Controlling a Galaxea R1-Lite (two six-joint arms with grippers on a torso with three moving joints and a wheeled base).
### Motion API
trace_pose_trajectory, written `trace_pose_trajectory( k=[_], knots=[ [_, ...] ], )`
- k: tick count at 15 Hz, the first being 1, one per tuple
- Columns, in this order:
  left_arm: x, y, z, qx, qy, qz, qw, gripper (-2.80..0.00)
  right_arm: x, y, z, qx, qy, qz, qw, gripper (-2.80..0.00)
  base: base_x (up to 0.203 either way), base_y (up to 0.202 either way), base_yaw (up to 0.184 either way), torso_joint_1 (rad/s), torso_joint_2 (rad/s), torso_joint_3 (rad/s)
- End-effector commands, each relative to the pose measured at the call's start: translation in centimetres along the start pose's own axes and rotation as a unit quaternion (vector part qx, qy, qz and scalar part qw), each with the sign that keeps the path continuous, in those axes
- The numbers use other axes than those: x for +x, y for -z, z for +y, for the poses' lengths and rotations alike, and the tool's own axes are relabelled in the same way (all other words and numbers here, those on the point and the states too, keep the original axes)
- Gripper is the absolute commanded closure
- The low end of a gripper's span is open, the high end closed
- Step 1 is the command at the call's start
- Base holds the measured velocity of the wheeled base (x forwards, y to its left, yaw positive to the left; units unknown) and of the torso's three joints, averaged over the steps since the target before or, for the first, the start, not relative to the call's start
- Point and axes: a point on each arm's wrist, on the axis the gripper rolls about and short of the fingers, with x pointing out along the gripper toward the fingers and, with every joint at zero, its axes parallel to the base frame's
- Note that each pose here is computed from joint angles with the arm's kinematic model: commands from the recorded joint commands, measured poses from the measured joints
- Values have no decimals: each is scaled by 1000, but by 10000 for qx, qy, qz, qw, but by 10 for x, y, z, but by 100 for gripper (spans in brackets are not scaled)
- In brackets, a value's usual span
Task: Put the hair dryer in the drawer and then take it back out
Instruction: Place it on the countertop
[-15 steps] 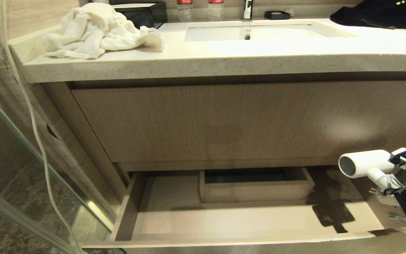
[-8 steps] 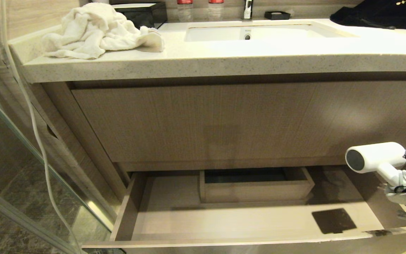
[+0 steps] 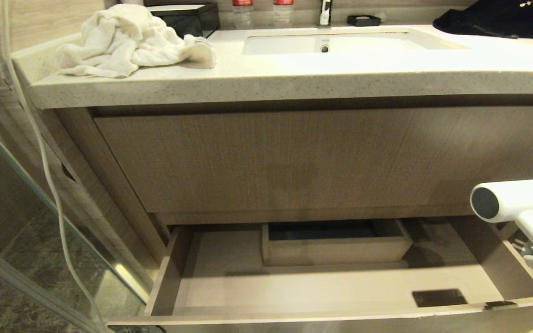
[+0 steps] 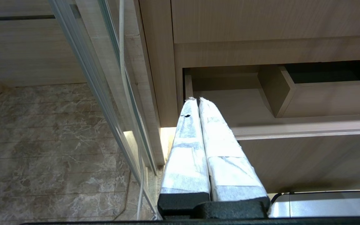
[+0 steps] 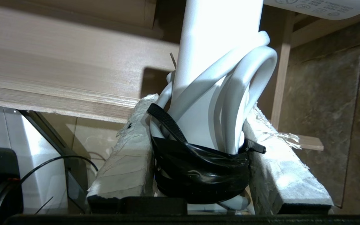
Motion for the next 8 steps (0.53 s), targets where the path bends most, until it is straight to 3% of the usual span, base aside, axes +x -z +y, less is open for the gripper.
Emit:
trace_pose_trajectory(
  k=[1, 4, 8],
  knots=[
    [0, 0, 0, 0, 0, 15, 10000, 0, -12, -1, 3, -80, 113, -214, 9997, 0, 0, 0, 0, 0, 0, 0],
    [0, 0, 0, 0, 0, 15, 10000, 0, -21, -4, 7, -164, 158, -407, 9989, 0, 0, 0, 0, 0, 0, 0],
    [0, 0, 0, 0, 0, 14, 10000, 0, -27, -5, 14, 46, 76, -586, 9982, 0, 0, 0, 0, 0, 0, 0]
  ],
)
